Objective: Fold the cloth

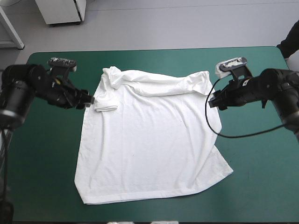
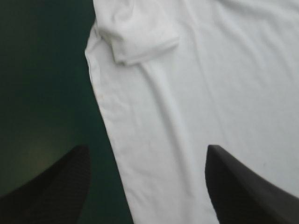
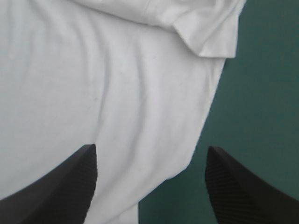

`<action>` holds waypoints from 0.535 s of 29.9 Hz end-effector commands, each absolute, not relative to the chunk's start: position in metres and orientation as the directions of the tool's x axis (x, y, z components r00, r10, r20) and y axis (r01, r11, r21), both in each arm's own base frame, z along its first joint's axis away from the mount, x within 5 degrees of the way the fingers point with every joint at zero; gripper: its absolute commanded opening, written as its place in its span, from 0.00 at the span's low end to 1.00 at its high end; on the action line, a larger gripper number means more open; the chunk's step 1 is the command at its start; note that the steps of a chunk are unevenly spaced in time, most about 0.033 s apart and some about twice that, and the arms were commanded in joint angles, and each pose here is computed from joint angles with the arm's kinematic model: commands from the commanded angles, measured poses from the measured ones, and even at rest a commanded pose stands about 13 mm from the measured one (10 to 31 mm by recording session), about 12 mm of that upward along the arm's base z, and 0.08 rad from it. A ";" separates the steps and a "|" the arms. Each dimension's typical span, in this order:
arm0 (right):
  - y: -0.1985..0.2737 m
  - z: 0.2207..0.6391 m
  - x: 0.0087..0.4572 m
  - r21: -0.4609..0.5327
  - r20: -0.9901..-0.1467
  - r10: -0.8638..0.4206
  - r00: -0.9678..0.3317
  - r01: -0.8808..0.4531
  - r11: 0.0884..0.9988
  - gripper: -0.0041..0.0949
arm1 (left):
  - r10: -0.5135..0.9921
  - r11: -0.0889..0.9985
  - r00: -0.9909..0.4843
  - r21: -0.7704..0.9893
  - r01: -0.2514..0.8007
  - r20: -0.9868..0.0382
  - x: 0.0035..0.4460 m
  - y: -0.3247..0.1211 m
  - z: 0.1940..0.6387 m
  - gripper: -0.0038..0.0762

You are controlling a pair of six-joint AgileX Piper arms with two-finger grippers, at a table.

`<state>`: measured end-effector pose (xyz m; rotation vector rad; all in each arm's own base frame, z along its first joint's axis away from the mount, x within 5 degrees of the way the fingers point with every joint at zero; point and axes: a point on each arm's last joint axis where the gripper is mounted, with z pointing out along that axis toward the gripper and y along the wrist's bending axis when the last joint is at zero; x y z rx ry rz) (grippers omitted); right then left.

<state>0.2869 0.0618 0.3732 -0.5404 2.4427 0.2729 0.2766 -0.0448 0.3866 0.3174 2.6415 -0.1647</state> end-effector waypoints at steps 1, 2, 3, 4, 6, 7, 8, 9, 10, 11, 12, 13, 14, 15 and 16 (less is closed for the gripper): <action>0.073 0.384 0.245 0.078 -0.621 -0.337 -0.708 -0.483 0.872 0.68 | 0.170 0.971 -0.888 -0.080 0.224 -0.428 0.228 -0.040 0.381 0.68; 0.075 0.382 0.238 0.094 -0.600 -0.335 -0.726 -0.480 0.872 0.68 | 0.166 0.972 -0.893 -0.083 0.219 -0.418 0.218 -0.038 0.376 0.68; 0.078 0.378 0.230 0.111 -0.574 -0.340 -0.745 -0.483 0.869 0.67 | 0.154 0.975 -0.910 -0.091 0.204 -0.386 0.207 -0.037 0.364 0.68; 0.081 0.375 0.223 0.124 -0.549 -0.356 -0.756 -0.495 0.860 0.67 | 0.147 0.976 -0.916 -0.095 0.196 -0.373 0.198 -0.036 0.358 0.68; 0.085 0.372 0.214 0.141 -0.498 -0.394 -0.772 -0.521 0.842 0.66 | 0.147 0.977 -0.934 -0.099 0.189 -0.327 0.182 -0.034 0.340 0.68; 0.087 0.371 0.212 0.148 -0.481 -0.407 -0.777 -0.529 0.836 0.65 | 0.144 0.978 -0.944 -0.103 0.182 -0.296 0.177 -0.033 0.330 0.68; 0.089 0.370 0.210 0.152 -0.470 -0.416 -0.779 -0.535 0.831 0.65 | 0.144 0.979 -0.952 -0.103 0.177 -0.269 0.172 -0.032 0.321 0.68; 0.090 0.370 0.210 0.155 -0.469 -0.417 -0.779 -0.537 0.829 0.64 | 0.145 0.979 -0.960 -0.104 0.174 -0.239 0.167 -0.032 0.311 0.68; 0.091 0.370 0.209 0.161 -0.472 -0.413 -0.779 -0.537 0.828 0.64 | 0.145 0.979 -0.966 -0.108 0.171 -0.214 0.165 -0.032 0.304 0.68; 0.092 0.370 0.209 0.161 -0.474 -0.416 -0.776 -0.541 0.826 0.64 | 0.146 0.980 -0.971 -0.109 0.168 -0.190 0.161 -0.031 0.296 0.68; 0.092 0.370 0.209 0.161 -0.474 -0.415 -0.776 -0.540 0.826 0.64 | 0.145 0.980 -0.974 -0.107 0.165 -0.171 0.159 -0.031 0.288 0.68; 0.092 0.370 0.209 0.164 -0.475 -0.413 -0.777 -0.539 0.826 0.64 | 0.144 0.981 -0.976 -0.107 0.163 -0.164 0.158 -0.031 0.282 0.68; 0.092 0.370 0.209 0.166 -0.475 -0.413 -0.777 -0.539 0.826 0.64 | 0.143 0.981 -0.979 -0.107 0.160 -0.148 0.156 -0.030 0.276 0.68; 0.092 0.370 0.209 0.166 -0.475 -0.413 -0.777 -0.539 0.826 0.64 | 0.142 0.982 -0.980 -0.108 0.157 -0.136 0.155 -0.030 0.270 0.68; 0.092 0.370 0.209 0.164 -0.473 -0.414 -0.778 -0.539 0.826 0.64 | 0.141 0.982 -0.981 -0.107 0.155 -0.133 0.154 -0.030 0.265 0.68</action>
